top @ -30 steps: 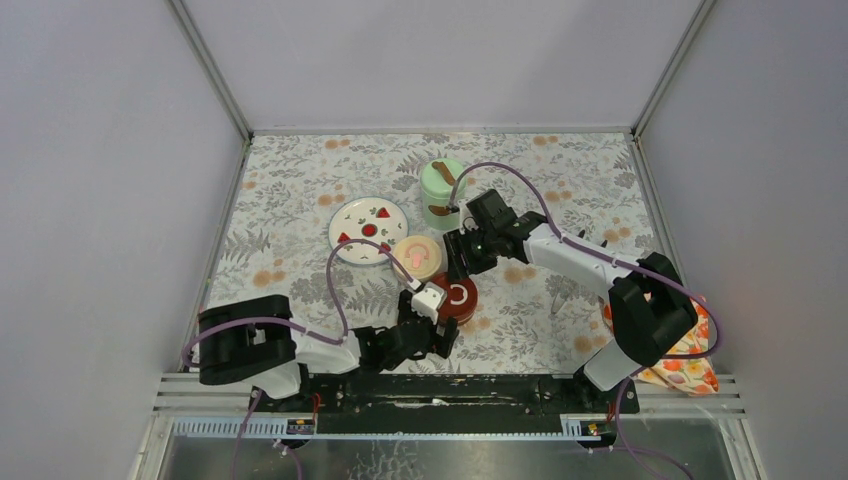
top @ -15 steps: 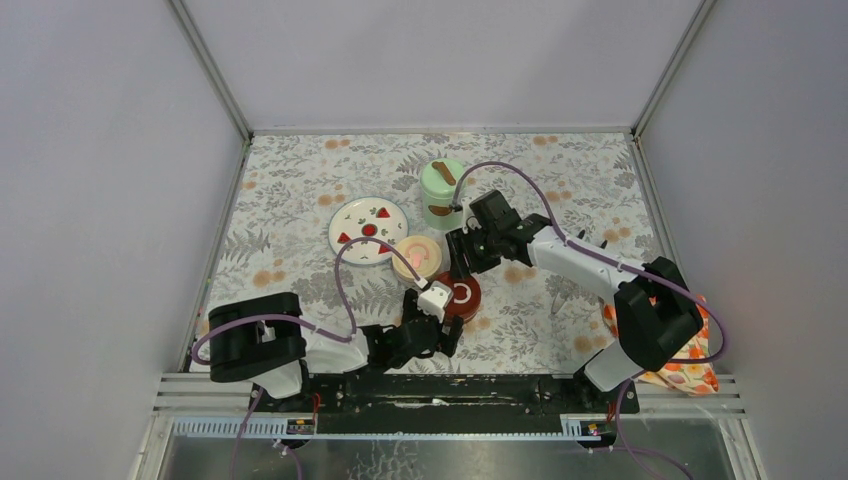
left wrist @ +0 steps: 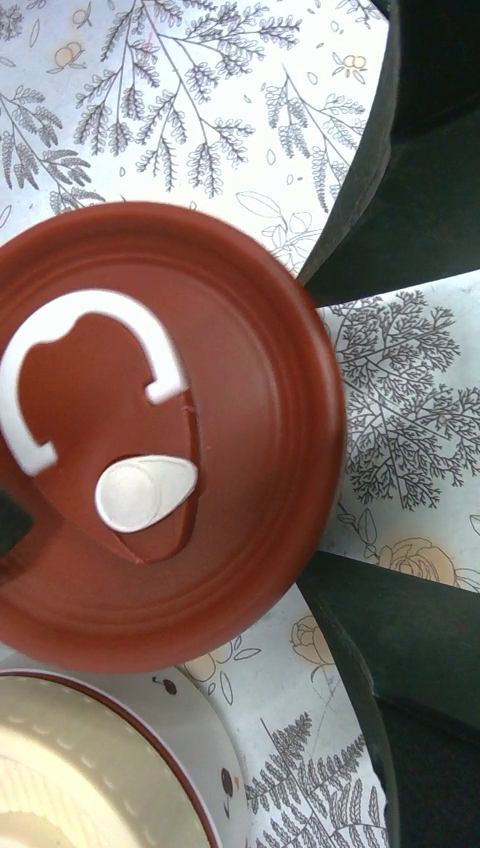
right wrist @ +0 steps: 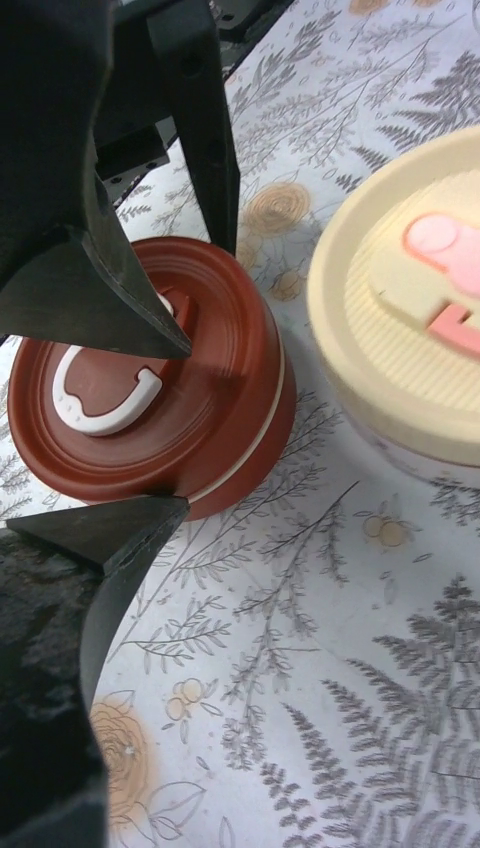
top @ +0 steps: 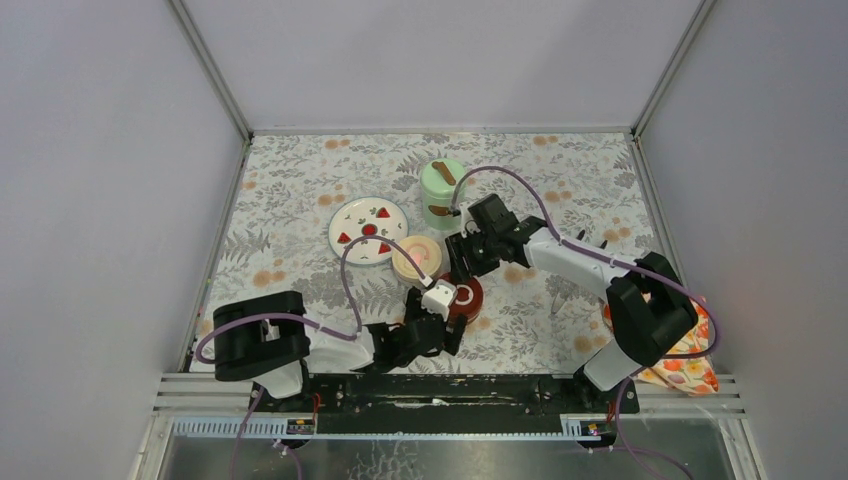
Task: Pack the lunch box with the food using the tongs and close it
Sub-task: Screw the box lid onto the packing box.
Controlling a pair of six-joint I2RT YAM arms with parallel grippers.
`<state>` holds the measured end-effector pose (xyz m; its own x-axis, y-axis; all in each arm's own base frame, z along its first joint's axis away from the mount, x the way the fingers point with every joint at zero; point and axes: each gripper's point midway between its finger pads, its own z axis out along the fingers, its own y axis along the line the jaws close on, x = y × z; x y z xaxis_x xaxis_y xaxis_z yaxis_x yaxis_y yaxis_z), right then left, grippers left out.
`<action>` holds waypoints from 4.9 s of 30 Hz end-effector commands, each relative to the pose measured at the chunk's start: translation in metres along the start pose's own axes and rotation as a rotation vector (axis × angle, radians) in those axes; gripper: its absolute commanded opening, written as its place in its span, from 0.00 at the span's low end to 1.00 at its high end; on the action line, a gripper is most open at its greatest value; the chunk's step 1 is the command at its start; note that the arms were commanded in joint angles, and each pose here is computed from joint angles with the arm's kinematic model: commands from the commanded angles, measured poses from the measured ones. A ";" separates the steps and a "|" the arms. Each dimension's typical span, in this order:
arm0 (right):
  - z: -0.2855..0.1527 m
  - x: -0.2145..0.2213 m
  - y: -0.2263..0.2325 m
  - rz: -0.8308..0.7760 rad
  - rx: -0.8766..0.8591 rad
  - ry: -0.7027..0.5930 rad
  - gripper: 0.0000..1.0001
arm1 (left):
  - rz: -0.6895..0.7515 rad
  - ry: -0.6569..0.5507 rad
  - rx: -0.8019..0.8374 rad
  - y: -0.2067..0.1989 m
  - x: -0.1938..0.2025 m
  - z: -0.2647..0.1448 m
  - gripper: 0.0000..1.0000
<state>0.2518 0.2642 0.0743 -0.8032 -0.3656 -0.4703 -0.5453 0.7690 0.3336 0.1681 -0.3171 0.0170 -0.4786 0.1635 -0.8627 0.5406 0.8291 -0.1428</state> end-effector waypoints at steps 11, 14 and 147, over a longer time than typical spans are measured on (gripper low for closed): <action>-0.021 0.074 0.014 0.083 0.054 0.069 0.57 | -0.124 0.024 -0.096 0.002 -0.013 0.009 0.87; -0.020 0.083 0.013 0.116 0.071 0.071 0.43 | -0.143 0.014 -0.106 0.004 -0.016 0.007 0.82; -0.005 0.129 0.028 0.283 0.081 0.161 0.15 | -0.259 0.088 -0.231 0.011 -0.006 0.018 0.71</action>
<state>0.2415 0.2303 0.0629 -0.8055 -0.1068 -0.5829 -0.2882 0.9301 0.2278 0.1779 -0.3150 0.0136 -0.6251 0.1044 -0.7736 0.3307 0.9331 -0.1413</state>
